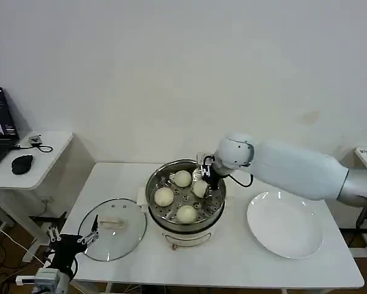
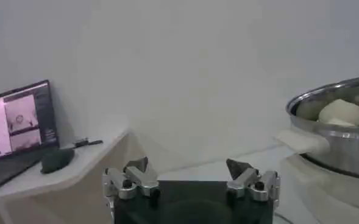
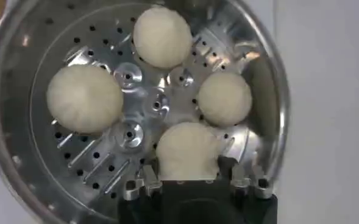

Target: Take steamed baozi put them in steamer then cover it.

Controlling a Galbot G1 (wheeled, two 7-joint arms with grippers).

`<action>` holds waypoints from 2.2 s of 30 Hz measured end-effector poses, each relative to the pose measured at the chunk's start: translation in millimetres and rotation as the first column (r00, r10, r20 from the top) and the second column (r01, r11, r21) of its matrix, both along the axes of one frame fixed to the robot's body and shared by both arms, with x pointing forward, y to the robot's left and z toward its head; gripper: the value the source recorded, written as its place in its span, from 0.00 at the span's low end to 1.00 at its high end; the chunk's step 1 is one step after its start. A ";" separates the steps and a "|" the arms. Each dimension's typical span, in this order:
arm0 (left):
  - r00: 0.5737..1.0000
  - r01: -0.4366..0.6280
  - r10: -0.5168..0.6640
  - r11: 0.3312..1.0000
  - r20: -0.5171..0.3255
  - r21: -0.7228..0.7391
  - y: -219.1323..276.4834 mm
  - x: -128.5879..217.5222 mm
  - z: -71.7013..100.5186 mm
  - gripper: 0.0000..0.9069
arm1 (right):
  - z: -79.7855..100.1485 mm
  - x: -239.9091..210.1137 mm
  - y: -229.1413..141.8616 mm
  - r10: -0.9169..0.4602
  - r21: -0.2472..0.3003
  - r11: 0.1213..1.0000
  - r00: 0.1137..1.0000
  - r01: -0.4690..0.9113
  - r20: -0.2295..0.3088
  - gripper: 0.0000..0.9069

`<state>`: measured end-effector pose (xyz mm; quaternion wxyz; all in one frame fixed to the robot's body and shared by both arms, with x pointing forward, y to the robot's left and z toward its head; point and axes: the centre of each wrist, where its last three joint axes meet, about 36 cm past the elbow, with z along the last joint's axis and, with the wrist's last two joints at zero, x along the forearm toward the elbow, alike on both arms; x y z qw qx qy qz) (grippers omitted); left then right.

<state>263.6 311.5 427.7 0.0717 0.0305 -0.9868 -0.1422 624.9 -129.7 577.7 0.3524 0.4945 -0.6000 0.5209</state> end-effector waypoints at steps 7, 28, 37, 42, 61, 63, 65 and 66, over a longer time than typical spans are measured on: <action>1.000 -0.005 0.005 1.000 -0.003 0.000 1.2 -0.7 -1.9 1.00 | -6.0 -1.4 1.0 -0.010 -0.001 1.000 1.000 0.010 -0.006 1.00; 1.000 -0.001 0.001 1.000 -0.003 -0.014 -1.4 0.7 -4.1 1.00 | 48.7 -34.4 -27.0 -0.026 0.150 0.989 0.984 -0.001 0.176 1.00; 1.000 -0.006 0.006 1.000 -0.010 -0.020 -1.1 4.2 -10.1 1.00 | 20.3 -81.0 -74.4 -0.188 0.427 0.904 0.894 -0.003 0.406 1.00; 1.000 -0.008 0.008 1.000 -0.014 -0.012 1.3 6.1 -15.4 1.00 | -2.9 -110.7 -81.1 -0.309 0.622 0.780 0.824 -0.067 0.475 1.00; 0.996 0.084 -0.066 0.826 -0.052 0.558 20.5 0.6 -54.6 1.00 | -117.3 -271.4 -217.4 -0.899 0.960 0.200 0.427 0.196 0.100 1.00; 0.994 0.111 -0.089 0.764 -0.067 0.635 21.2 -1.9 -60.5 1.00 | -124.2 -291.1 -232.4 -0.923 0.957 0.183 0.375 0.227 0.087 1.00; 0.991 0.133 -0.111 0.699 -0.077 0.703 21.7 -2.1 -65.3 1.00 | -130.0 -306.5 -241.3 -0.938 0.953 0.168 0.339 0.251 0.076 1.00; 0.989 0.141 -0.121 0.668 -0.080 0.731 21.8 -1.8 -67.2 1.00 | -132.9 -313.6 -244.6 -0.943 0.952 0.161 0.324 0.260 0.071 1.00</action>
